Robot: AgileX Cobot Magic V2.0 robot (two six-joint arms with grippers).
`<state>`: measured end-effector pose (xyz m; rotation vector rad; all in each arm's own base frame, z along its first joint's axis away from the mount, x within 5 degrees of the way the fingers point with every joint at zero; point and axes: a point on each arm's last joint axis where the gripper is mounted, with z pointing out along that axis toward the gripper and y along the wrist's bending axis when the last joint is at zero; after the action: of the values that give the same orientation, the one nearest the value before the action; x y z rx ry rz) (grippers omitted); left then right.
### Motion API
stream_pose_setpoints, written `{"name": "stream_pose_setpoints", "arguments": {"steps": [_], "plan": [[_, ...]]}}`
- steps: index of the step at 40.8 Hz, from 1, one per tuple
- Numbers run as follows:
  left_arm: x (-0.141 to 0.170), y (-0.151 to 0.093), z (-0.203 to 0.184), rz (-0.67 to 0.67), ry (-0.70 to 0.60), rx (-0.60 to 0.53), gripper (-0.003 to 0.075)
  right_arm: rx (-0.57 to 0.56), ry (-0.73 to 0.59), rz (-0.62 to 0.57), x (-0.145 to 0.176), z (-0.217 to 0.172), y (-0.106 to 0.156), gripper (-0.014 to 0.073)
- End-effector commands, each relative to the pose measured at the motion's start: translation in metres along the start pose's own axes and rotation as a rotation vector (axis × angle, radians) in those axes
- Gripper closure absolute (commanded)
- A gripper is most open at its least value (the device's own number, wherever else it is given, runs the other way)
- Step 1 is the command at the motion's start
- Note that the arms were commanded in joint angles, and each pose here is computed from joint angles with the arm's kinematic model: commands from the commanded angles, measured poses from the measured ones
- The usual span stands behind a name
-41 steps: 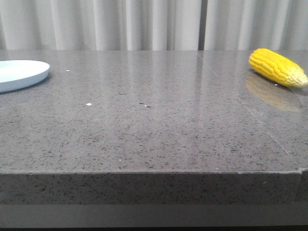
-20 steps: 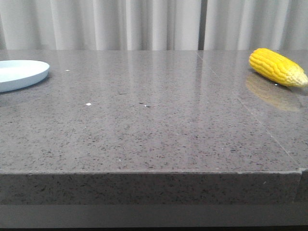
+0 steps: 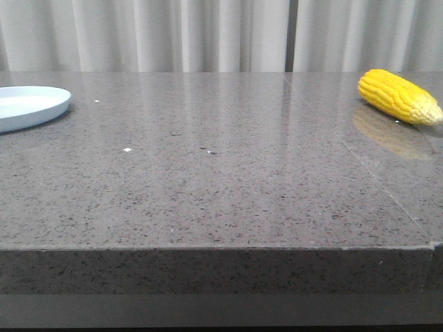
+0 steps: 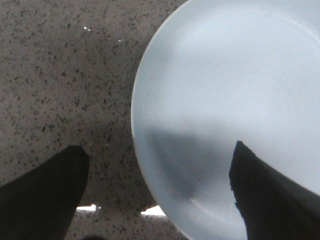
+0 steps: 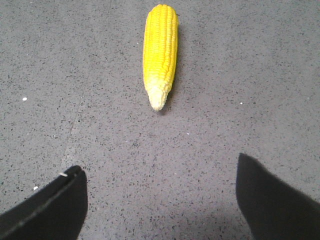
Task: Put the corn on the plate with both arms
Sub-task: 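Lower the left gripper to the rim of the pale blue plate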
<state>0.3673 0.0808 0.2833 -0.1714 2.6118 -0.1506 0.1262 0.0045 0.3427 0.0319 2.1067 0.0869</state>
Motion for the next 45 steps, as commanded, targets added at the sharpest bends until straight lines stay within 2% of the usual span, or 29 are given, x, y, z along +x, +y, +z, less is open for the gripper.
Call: {"name": "stream_pose_setpoints", "arguments": {"steps": [1,13,17,23,30,33,45], "plan": [[-0.018,-0.003,-0.014,-0.006,-0.111,0.009,0.0154,0.006,-0.095,-0.018,-0.015,-0.004,0.0,-0.0033],[-0.024,0.002,0.008,-0.026,-0.095,0.019,0.0157,0.006,-0.095,-0.018,-0.015,-0.004,0.0,-0.0033],[-0.023,0.002,0.011,-0.025,-0.077,0.022,0.019,0.006,-0.095,-0.018,-0.015,-0.004,0.0,-0.0033],[-0.022,0.002,0.012,-0.026,-0.07,0.024,0.0349,0.006,-0.095,-0.018,-0.015,-0.004,0.0,-0.0033],[-0.02,0.002,0.012,-0.024,-0.05,0.028,0.065,0.006,-0.095,-0.018,-0.015,-0.004,0.0,-0.0033],[-0.02,0.002,0.012,-0.023,-0.047,0.027,0.0732,0.006,-0.095,-0.018,-0.015,-0.004,0.0,-0.0033],[-0.02,0.0,0.009,-0.026,-0.044,0.035,0.0741,0.006,-0.095,-0.018,-0.015,-0.004,0.0,-0.0033]]}}
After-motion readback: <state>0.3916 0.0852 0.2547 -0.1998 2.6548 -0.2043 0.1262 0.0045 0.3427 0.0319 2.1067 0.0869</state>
